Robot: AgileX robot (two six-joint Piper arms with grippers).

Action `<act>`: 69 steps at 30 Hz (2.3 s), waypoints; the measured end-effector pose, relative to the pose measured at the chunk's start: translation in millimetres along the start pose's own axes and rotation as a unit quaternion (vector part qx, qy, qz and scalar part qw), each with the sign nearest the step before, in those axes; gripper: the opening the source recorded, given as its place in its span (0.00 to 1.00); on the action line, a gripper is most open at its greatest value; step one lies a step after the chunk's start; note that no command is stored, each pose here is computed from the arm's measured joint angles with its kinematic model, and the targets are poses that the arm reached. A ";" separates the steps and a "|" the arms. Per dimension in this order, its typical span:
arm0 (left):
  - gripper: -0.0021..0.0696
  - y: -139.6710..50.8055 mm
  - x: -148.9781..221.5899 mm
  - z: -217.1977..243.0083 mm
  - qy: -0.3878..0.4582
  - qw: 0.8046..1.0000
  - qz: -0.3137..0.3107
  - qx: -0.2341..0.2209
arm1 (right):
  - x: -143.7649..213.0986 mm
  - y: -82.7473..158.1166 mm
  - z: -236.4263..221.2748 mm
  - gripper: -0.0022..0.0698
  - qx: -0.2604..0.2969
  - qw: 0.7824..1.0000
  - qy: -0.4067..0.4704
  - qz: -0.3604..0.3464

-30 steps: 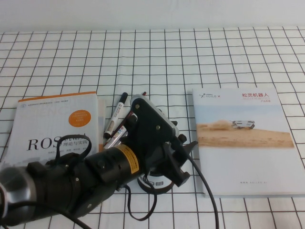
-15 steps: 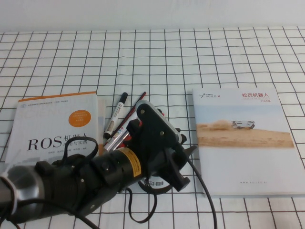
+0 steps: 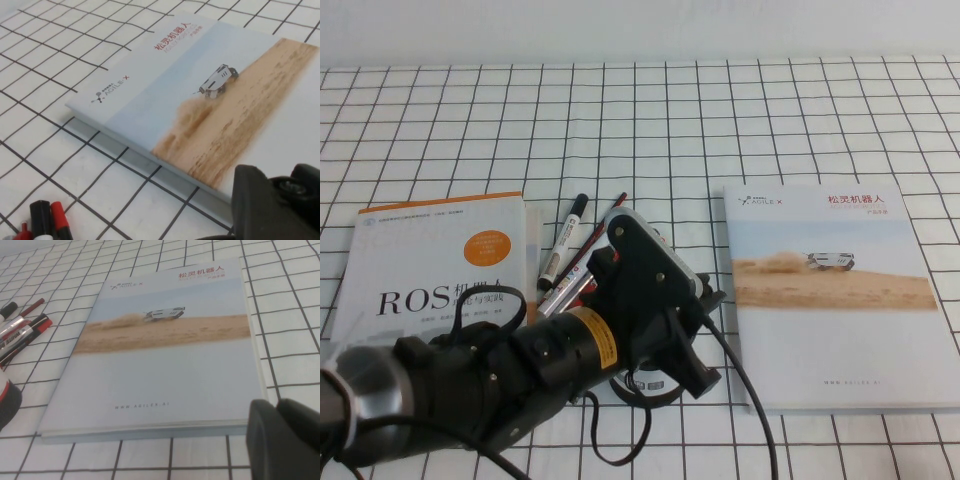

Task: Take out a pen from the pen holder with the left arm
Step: 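Take a marker out of the pen holder and lay it on the table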

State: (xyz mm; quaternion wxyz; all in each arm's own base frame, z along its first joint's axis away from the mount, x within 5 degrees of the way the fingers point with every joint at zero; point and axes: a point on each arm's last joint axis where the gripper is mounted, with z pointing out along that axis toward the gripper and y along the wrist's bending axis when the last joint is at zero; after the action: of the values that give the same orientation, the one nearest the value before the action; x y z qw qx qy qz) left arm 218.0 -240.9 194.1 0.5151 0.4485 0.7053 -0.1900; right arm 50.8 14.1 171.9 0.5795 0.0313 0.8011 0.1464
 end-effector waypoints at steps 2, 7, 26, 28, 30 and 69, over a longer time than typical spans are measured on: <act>0.17 0.0 -0.7 0.0 -0.004 1.000 0.000 0.000 | 0.0 0.0 0.0 0.01 0.000 1.000 0.000 0.000; 0.17 0.3 -3.3 -1.0 -0.013 1.000 0.002 -0.001 | 0.0 0.0 0.0 0.01 0.000 1.000 0.000 0.000; 0.17 25.4 -92.5 -80.9 -0.066 0.995 -0.046 -0.064 | 0.0 0.0 0.0 0.01 0.000 1.000 0.000 0.000; 0.17 32.2 -103.3 -83.5 -0.044 0.995 -0.058 -0.069 | 0.0 0.0 0.0 0.01 0.000 1.000 0.000 0.000; 0.17 41.9 -115.7 -87.7 -0.028 0.994 -0.066 -0.078 | 0.0 0.0 0.0 0.01 0.000 1.000 0.000 0.000; 0.17 149.3 -32.1 122.6 0.347 0.918 -0.192 -0.021 | 0.0 0.0 0.0 0.01 0.000 1.000 0.000 0.000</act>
State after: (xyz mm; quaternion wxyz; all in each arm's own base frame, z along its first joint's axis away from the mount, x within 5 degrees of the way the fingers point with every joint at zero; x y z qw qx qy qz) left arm 412.1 -265.9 203.1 0.2007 0.3314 0.9162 -0.1025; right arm 50.8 14.1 171.9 0.5795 0.0313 0.8011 0.1464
